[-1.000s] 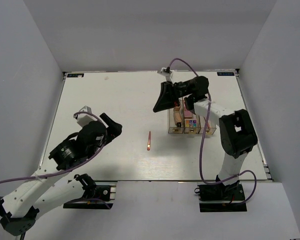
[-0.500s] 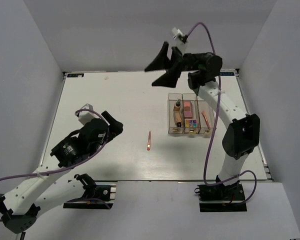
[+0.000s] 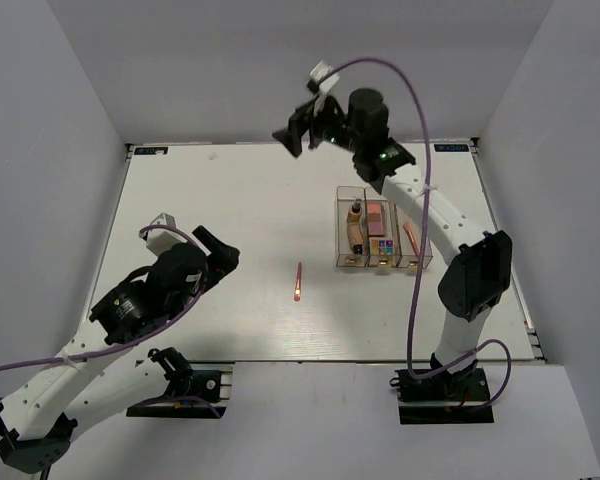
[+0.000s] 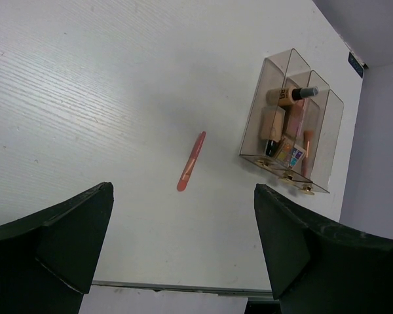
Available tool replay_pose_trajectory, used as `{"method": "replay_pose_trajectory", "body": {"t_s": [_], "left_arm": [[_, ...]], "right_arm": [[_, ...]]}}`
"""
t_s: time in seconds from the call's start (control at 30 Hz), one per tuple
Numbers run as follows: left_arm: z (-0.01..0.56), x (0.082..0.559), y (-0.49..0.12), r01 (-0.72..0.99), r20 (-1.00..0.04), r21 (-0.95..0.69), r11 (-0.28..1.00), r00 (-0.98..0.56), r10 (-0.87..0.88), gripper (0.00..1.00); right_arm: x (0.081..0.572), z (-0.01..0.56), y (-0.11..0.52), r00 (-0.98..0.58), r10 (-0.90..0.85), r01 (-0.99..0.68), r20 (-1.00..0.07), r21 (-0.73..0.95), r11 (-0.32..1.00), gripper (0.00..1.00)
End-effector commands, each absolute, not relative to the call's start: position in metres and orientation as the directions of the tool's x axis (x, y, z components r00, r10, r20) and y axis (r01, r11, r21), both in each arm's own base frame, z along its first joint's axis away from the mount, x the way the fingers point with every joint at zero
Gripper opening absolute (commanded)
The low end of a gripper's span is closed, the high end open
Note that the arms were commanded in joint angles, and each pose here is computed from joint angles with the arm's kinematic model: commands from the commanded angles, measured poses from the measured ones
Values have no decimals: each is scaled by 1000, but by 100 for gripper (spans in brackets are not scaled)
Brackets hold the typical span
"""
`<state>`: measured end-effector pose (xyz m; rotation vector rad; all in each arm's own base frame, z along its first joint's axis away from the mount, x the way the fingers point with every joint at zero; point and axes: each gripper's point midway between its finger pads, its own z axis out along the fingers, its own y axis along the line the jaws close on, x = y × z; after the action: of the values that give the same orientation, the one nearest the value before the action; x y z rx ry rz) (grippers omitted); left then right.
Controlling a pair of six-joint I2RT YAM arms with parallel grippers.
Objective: Organize the makeup
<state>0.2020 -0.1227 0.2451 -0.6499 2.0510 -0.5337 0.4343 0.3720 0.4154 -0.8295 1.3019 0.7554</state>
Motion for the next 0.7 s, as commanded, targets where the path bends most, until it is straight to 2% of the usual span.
{"method": "replay_pose_trajectory", "body": {"t_s": [0.0,0.1,0.17,0.2,0.23,0.3,0.37,0.47,0.53,0.67], "left_arm": [[243,201,-117,-263,-624,-594,760,-447,-642,98],[242,203,-116,-264,-629,-594,760,-437,-643,98],[242,204,-116,-266,-630,-592,761,-437,-642,98],[242,204,-116,-267,-632,-590,762,-435,-642,98],[241,204,-116,-267,-634,-587,765,-435,-639,98],[240,205,-117,-265,-634,-587,765,-438,-638,98],[236,205,-117,-267,-635,-582,768,-441,-634,98],[235,205,-119,-260,-629,-592,763,-442,-639,98],[234,204,-119,-259,-628,-594,762,-443,-640,98],[233,201,-116,-264,-626,-591,762,-445,-640,98]], "right_arm": [[432,353,344,9,-200,-768,-980,-135,626,89],[409,296,335,-168,-288,-805,-943,-37,593,89],[389,254,331,-327,-352,-800,-877,58,597,79],[385,244,329,-374,-370,-792,-851,86,605,72],[375,227,324,-452,-393,-774,-801,133,619,55],[366,211,320,-507,-411,-760,-758,168,628,37],[352,188,315,-558,-432,-742,-709,192,642,25],[335,156,309,-623,-464,-719,-630,227,657,19],[325,142,310,-680,-453,-683,-576,272,678,19],[302,125,322,-700,-483,-685,-525,304,662,30]]}}
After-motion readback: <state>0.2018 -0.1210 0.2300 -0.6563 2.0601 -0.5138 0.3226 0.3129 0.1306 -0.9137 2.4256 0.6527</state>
